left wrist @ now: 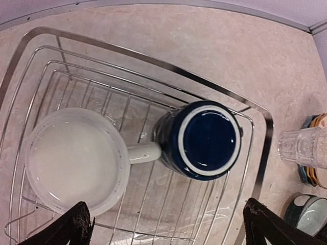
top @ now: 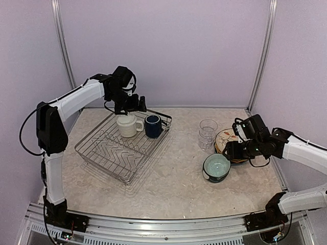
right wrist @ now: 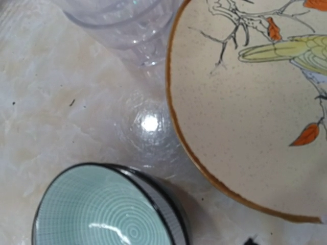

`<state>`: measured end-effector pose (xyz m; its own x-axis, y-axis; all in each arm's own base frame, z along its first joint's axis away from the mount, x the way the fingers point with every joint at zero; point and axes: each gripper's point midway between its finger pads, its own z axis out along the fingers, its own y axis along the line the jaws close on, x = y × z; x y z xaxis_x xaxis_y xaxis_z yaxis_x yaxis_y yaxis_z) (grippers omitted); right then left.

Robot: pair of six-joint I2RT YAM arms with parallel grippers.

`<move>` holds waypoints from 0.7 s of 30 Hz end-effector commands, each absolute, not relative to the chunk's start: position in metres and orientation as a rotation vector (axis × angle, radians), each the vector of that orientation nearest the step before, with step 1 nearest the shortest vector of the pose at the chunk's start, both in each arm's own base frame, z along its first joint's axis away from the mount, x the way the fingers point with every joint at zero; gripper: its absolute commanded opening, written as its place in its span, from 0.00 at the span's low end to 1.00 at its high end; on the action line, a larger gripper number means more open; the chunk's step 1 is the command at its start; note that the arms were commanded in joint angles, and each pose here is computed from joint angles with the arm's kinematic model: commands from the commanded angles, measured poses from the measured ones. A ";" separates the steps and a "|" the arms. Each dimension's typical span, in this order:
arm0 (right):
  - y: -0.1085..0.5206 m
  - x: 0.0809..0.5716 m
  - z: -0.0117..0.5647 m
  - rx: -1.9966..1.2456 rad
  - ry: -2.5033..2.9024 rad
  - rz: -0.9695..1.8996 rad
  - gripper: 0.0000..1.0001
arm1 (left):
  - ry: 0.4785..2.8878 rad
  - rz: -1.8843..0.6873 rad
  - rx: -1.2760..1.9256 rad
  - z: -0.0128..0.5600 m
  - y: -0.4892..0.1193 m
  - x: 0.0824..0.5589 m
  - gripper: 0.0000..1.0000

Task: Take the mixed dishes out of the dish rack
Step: Grab the cup from the dish rack.

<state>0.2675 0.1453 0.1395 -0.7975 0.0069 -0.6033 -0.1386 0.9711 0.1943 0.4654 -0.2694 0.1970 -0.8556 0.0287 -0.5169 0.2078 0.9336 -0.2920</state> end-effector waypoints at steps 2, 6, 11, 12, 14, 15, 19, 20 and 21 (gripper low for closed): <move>0.139 0.266 0.139 -0.085 2.445 0.302 0.66 | 2.662 -0.107 0.088 0.164 -0.212 0.480 0.99; 0.139 0.264 0.139 -0.086 2.439 0.313 0.66 | 2.659 -0.116 0.047 0.161 -0.201 0.495 0.99; 0.139 0.262 0.143 -0.078 2.427 0.326 0.66 | 2.665 -0.017 0.071 0.150 -0.192 0.511 0.99; 0.139 0.262 0.143 -0.076 2.425 0.331 0.66 | 2.676 -0.013 0.068 0.147 -0.190 0.513 0.99; 0.139 0.261 0.145 -0.070 2.421 0.337 0.66 | 2.688 0.025 0.052 0.145 -0.187 0.516 0.99; 0.139 0.261 0.145 -0.068 2.420 0.342 0.66 | 2.683 0.044 0.072 0.145 -0.189 0.517 0.99; 0.141 0.261 0.145 -0.060 2.420 0.364 0.66 | 2.626 0.171 0.193 0.147 -0.199 0.519 0.99; 0.142 0.261 0.145 -0.060 2.420 0.370 0.66 | 2.617 0.189 0.219 0.147 -0.202 0.519 0.99; 0.143 0.261 0.145 -0.060 2.419 0.375 0.66 | 2.615 0.196 0.255 0.146 -0.205 0.519 0.99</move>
